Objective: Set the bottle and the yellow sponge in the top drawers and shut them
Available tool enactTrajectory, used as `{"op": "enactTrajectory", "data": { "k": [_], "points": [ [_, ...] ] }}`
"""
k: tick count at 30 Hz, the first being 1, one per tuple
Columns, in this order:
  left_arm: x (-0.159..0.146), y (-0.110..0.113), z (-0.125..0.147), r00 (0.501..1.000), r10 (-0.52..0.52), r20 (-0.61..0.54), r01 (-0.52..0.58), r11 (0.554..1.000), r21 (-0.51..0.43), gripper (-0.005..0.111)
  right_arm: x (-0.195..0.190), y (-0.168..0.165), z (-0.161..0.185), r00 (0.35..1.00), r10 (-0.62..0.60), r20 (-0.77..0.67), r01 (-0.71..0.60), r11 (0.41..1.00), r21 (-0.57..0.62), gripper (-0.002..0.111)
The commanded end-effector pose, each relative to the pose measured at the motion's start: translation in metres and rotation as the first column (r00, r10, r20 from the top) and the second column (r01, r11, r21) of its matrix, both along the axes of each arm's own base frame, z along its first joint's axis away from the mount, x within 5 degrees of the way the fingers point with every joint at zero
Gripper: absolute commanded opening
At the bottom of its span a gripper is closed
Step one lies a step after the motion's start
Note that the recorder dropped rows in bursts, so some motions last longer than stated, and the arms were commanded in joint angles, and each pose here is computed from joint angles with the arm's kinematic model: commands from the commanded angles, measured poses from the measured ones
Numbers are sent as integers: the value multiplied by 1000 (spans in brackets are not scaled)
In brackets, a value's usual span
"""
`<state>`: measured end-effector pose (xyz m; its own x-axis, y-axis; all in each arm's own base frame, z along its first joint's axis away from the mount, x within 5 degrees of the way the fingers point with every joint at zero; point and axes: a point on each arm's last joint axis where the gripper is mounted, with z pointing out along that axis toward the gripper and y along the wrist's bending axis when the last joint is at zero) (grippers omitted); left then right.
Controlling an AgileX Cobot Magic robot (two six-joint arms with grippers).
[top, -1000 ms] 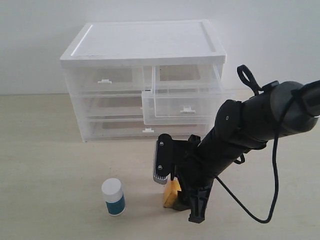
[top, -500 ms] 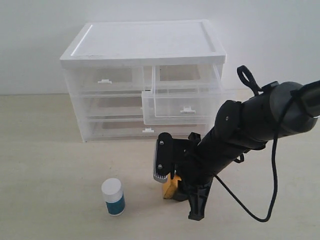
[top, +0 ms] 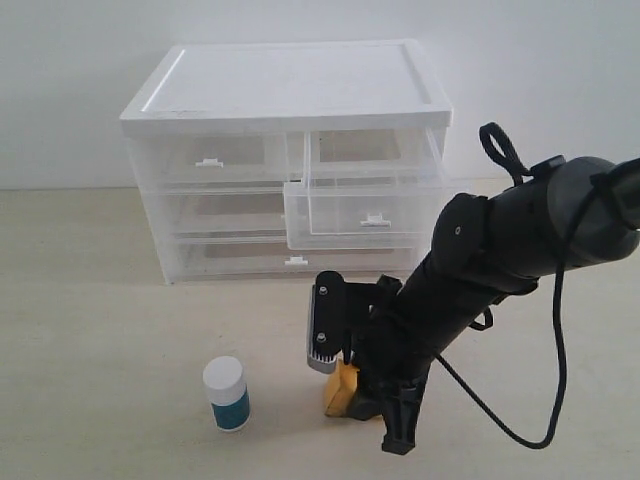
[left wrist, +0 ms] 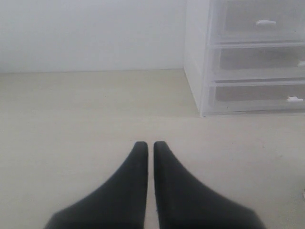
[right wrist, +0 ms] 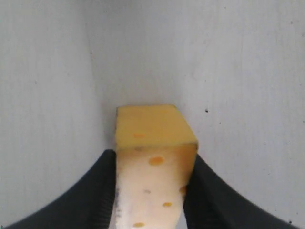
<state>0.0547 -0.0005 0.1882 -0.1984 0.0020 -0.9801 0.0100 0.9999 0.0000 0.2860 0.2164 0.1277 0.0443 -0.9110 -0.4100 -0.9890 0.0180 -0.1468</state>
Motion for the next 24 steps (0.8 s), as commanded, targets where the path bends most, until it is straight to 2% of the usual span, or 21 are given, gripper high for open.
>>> {"op": "enactTrajectory", "data": {
  "k": [1, 8, 15, 24],
  "points": [
    [0, 0, -1, 1000, 3, 3, -3, 1000, -18, 4, -1, 1, 6, 999, -28, -22, 29, 999, 29, 0],
    [0, 0, -1, 1000, 3, 3, -3, 1000, -18, 4, -7, 4, 6, 992, -64, -109, 71, 996, 57, 0],
    [0, 0, -1, 1000, 3, 3, -3, 1000, -18, 4, -25, 24, 6, 992, 14, -125, -7, 998, 57, 0],
    [0, 0, -1, 1000, 3, 3, -3, 1000, -18, 4, -42, 40, 6, 989, 53, -139, -45, 997, 59, 0]
  ]
}}
